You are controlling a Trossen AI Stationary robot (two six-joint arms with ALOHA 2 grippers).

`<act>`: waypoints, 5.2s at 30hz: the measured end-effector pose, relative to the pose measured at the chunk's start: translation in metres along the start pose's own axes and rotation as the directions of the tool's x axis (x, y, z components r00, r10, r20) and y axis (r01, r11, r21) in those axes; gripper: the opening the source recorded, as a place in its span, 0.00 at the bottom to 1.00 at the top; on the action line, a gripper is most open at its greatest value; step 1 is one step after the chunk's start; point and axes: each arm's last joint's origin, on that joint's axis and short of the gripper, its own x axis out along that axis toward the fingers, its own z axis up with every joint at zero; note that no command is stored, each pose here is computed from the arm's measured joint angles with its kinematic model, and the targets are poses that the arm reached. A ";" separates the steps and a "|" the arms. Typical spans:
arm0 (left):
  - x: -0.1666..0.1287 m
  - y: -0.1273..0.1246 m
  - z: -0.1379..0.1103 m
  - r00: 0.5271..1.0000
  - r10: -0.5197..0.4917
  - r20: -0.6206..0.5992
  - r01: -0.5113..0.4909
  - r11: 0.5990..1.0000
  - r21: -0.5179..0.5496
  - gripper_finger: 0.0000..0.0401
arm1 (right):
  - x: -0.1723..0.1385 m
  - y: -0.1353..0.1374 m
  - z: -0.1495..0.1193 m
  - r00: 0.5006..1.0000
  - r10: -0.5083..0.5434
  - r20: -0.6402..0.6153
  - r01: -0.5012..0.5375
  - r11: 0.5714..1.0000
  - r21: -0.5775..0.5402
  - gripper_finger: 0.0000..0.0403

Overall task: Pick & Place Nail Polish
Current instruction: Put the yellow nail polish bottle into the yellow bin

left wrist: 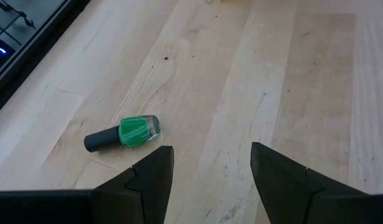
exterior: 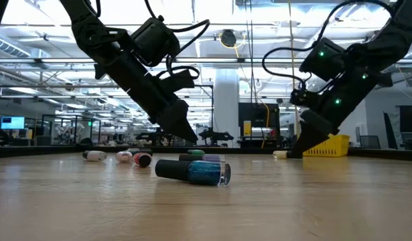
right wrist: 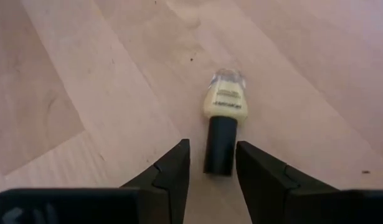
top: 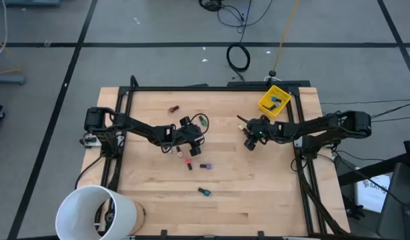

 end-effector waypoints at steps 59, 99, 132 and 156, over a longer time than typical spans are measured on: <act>-0.167 0.070 -0.055 0.659 -0.044 0.751 0.297 0.932 -0.207 0.52 | -0.067 0.011 0.051 0.807 0.305 0.506 -0.156 0.936 -0.315 0.12; -0.175 0.071 -0.083 0.605 -0.010 0.796 0.317 0.920 -0.230 0.52 | -0.090 0.001 0.003 0.698 0.473 0.538 -0.153 0.832 -0.533 0.12; -0.175 0.071 -0.083 0.606 -0.009 0.795 0.317 0.920 -0.231 0.52 | -0.076 0.032 0.060 0.750 -0.273 0.603 0.606 0.650 -0.459 0.12; -0.175 0.071 -0.083 0.606 -0.009 0.795 0.317 0.920 -0.231 0.52 | -0.058 0.011 0.038 0.719 0.284 0.634 -0.217 0.959 -0.184 0.12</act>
